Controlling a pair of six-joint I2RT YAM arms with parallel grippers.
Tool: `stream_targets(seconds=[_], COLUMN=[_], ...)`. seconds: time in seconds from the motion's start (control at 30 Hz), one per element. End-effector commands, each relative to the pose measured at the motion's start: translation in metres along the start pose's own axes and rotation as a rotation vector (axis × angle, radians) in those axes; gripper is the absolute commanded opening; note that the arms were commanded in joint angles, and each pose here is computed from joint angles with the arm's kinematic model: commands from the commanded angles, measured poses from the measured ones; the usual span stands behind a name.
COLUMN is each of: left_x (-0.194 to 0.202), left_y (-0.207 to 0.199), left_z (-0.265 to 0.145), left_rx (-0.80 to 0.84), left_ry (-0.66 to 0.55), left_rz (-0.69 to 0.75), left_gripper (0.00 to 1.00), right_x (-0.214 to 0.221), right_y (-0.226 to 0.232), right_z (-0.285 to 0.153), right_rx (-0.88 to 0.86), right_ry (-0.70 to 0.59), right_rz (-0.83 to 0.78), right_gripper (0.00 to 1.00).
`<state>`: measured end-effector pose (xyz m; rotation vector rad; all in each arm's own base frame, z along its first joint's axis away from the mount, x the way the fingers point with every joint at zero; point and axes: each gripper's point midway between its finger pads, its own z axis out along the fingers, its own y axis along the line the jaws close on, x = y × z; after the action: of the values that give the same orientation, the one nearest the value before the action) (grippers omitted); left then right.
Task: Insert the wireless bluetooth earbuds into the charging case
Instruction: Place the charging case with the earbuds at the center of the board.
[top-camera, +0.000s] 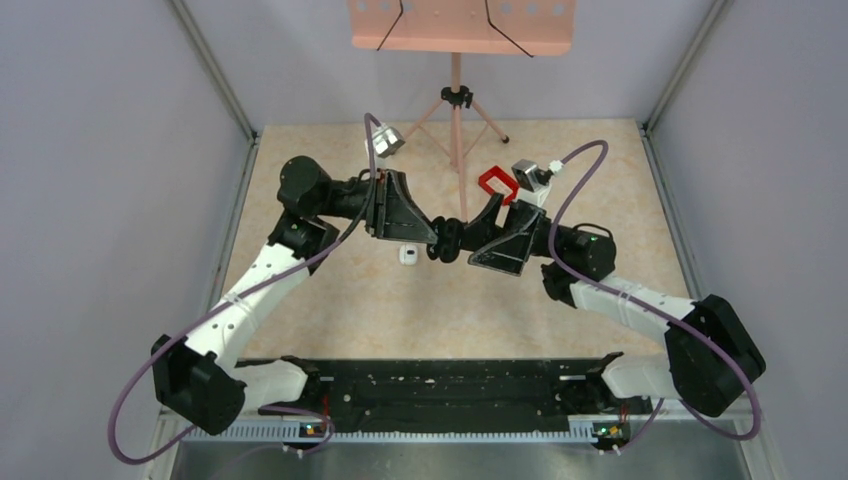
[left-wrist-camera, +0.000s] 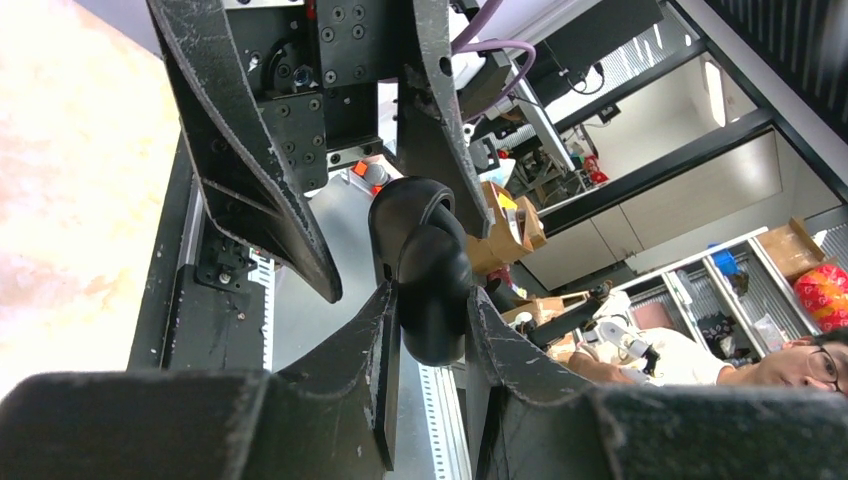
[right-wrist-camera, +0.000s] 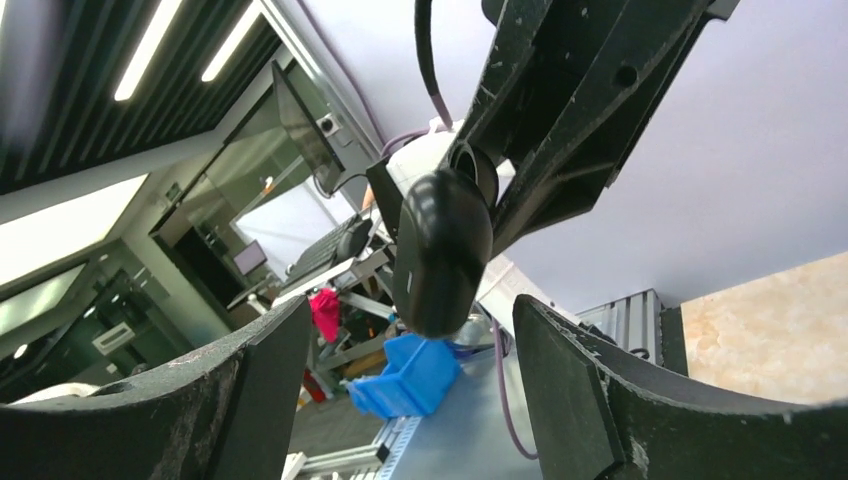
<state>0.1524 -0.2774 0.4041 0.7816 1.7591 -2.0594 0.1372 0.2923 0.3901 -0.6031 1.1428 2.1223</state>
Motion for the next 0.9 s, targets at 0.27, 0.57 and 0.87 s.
stream_targets(seconds=[0.27,0.57,0.87], left_x=[0.002,0.001,0.0], left_y=[-0.036,-0.03,-0.028], left_z=[0.003,0.004,0.004], left_rx=[0.058,0.049,0.043], left_ry=[0.04,0.024,0.015], left_rz=[0.089,0.077,0.085], left_gripper=[0.0,0.0,0.0], right_x=[-0.007,-0.014,-0.017], right_y=[0.064,0.056,0.042], right_z=[0.007,0.011,0.014], right_rx=[-0.215,-0.2,-0.145], right_ry=[0.067,0.033,0.027], right_rz=[-0.231,-0.204,-0.167], right_gripper=[0.68,0.51,0.57])
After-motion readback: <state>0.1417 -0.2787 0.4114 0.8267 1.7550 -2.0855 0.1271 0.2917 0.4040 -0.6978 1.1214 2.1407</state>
